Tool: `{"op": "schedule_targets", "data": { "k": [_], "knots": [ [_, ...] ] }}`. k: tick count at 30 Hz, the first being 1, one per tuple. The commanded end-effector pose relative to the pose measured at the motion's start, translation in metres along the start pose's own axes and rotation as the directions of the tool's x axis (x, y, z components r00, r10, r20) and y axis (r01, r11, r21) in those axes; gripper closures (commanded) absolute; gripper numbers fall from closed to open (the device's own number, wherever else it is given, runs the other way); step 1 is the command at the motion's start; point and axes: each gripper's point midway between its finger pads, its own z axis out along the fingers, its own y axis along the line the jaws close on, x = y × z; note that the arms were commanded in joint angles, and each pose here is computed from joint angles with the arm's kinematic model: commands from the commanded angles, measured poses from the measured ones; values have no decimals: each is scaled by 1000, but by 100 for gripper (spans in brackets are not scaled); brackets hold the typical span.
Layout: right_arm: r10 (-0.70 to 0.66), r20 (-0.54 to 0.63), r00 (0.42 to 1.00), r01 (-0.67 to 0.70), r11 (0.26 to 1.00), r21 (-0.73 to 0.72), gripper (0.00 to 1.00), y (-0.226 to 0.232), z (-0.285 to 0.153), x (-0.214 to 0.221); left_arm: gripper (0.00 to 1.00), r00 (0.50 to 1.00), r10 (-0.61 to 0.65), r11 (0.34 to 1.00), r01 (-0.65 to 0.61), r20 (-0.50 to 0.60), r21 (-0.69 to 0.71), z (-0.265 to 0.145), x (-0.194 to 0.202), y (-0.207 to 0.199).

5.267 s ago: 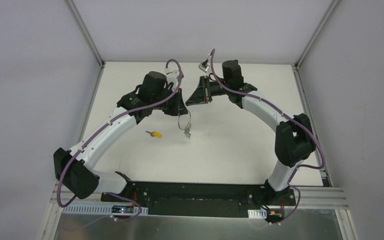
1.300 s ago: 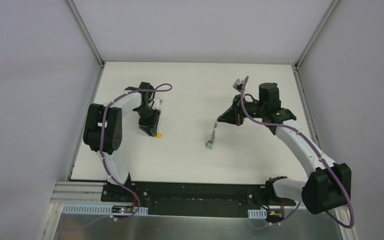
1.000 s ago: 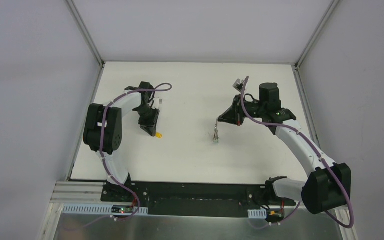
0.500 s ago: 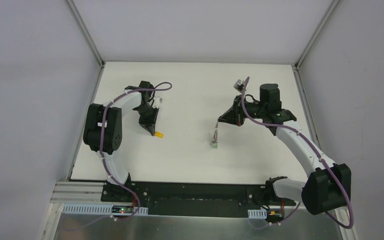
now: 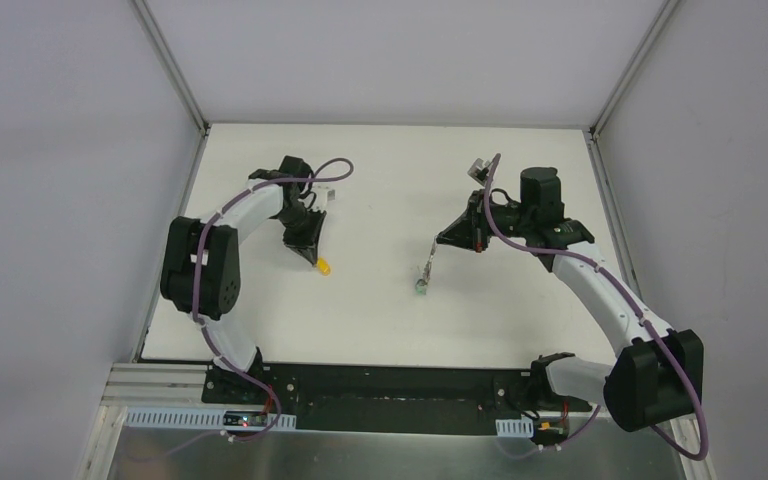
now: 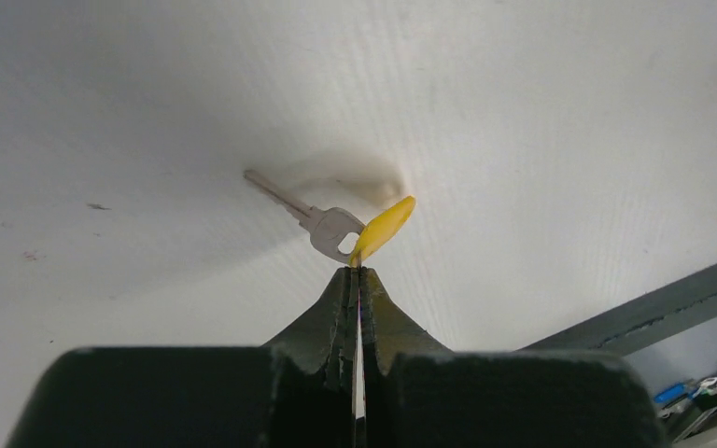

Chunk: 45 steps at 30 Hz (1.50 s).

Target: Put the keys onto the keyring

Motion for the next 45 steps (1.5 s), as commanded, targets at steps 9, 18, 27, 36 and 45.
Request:
{"op": "schedule_targets", "data": {
  "k": [9, 18, 27, 36, 45],
  "knots": [
    [-58, 50, 997, 60, 998, -35, 100, 12, -6, -15, 100, 927, 316, 924, -349, 203, 154, -58, -8, -67],
    [-62, 57, 996, 64, 998, -30, 100, 13, -8, -16, 100, 835, 547, 834, -537, 62, -126, -63, -1, -65],
    [-58, 60, 996, 60, 998, -32, 100, 13, -9, -17, 100, 809, 570, 818, -575, 144, -7, -64, 2, -94],
    [-49, 64, 997, 51, 998, -36, 100, 11, -10, -16, 100, 746, 583, 767, -636, 323, 86, -82, -1, -128],
    [-30, 63, 998, 34, 998, -62, 100, 12, -8, -15, 100, 704, 544, 736, -662, 457, 144, -103, -1, -154]
  ]
}}
